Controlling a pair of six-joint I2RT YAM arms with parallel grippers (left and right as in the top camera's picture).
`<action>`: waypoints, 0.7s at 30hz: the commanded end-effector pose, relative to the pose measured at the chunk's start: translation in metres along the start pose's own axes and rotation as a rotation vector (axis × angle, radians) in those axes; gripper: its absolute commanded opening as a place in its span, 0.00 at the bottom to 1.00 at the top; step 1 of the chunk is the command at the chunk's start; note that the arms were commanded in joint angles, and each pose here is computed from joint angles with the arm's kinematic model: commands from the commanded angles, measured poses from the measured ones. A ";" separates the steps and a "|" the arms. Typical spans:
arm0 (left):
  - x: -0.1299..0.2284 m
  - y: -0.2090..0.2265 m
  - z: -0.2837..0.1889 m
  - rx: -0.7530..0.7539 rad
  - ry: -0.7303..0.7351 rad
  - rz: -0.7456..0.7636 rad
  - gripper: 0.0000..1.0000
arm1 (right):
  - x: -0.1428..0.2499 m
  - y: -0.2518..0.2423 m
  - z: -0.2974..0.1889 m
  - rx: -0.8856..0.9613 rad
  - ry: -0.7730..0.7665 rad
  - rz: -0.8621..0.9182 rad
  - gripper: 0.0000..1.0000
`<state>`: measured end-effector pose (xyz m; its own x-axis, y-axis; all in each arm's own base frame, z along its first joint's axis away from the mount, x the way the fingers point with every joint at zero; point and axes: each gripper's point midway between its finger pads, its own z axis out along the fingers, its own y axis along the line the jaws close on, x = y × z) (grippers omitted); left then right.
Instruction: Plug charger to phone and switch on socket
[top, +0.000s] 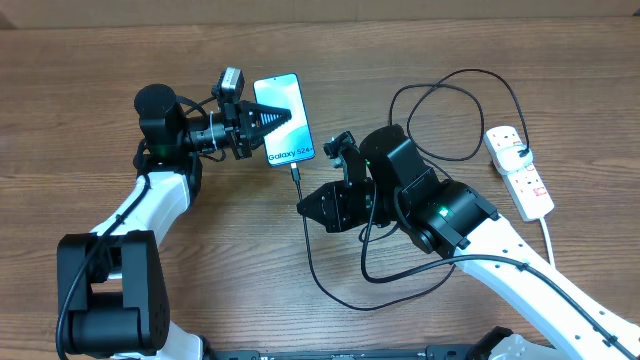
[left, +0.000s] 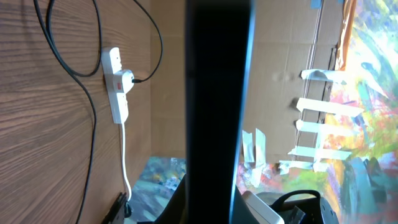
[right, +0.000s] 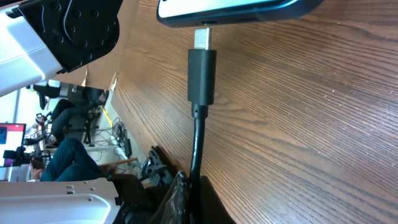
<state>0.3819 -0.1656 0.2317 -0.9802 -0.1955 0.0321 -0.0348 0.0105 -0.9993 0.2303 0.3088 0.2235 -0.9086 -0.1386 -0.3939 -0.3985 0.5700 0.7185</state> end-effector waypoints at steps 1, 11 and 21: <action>-0.002 -0.010 0.005 0.007 0.007 0.032 0.04 | 0.001 0.001 0.002 -0.008 0.007 0.002 0.04; 0.005 -0.010 0.004 0.010 0.049 0.086 0.04 | 0.002 -0.005 0.009 0.003 0.022 0.014 0.04; 0.002 -0.010 -0.009 0.014 0.043 0.183 0.04 | 0.004 -0.006 0.009 0.008 0.031 0.021 0.04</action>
<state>0.3771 -0.1623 0.2323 -0.9848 -0.1666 -0.0482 0.0452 0.0214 -0.9987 0.2321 0.3110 0.2124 -0.9184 -0.1484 -0.3667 -0.3809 0.5823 0.7182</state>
